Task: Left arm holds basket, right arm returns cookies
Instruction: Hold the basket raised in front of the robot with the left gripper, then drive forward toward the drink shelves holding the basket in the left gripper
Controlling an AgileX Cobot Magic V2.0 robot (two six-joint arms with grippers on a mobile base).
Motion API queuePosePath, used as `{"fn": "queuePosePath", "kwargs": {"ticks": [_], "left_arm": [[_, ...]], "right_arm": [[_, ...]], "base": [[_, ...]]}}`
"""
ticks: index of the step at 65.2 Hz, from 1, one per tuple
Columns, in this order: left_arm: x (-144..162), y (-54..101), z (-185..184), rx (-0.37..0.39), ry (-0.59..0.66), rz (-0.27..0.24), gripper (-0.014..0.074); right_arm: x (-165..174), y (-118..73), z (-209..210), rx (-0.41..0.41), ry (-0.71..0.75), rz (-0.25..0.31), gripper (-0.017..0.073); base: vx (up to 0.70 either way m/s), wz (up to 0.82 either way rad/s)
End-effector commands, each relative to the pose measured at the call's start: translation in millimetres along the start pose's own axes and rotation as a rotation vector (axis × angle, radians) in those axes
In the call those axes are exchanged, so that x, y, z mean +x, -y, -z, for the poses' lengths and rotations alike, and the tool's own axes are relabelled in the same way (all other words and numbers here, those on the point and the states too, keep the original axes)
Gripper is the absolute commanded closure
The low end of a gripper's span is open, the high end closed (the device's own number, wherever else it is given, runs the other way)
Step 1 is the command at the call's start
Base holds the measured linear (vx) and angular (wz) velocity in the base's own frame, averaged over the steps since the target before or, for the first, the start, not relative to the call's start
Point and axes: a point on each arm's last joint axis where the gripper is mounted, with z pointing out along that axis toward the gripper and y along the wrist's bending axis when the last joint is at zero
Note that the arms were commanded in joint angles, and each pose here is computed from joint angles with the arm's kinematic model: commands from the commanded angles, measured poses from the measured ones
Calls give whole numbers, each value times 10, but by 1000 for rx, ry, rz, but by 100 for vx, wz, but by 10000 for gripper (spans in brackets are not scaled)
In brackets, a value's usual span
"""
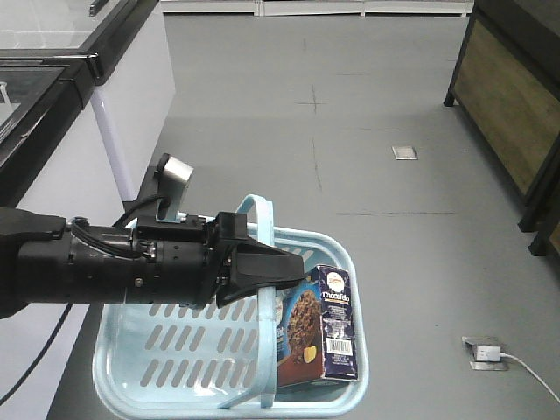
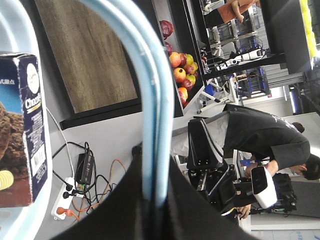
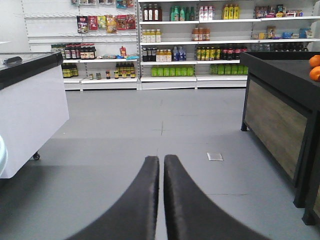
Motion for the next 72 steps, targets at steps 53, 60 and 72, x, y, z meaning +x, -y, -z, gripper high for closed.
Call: {"fn": "queuePosePath", "kwargs": {"ticks": [53, 60, 72], "left_arm": [[-39, 308, 66, 149, 30, -8, 596], [-39, 308, 66, 149, 30, -8, 596], [-39, 308, 66, 149, 30, -8, 596]], "right_arm": [[-13, 4, 4, 5, 67, 18, 570], [-13, 4, 4, 5, 67, 18, 570], [-13, 4, 4, 5, 67, 18, 570]], "base": [[5, 0], [19, 7], [21, -1]]}}
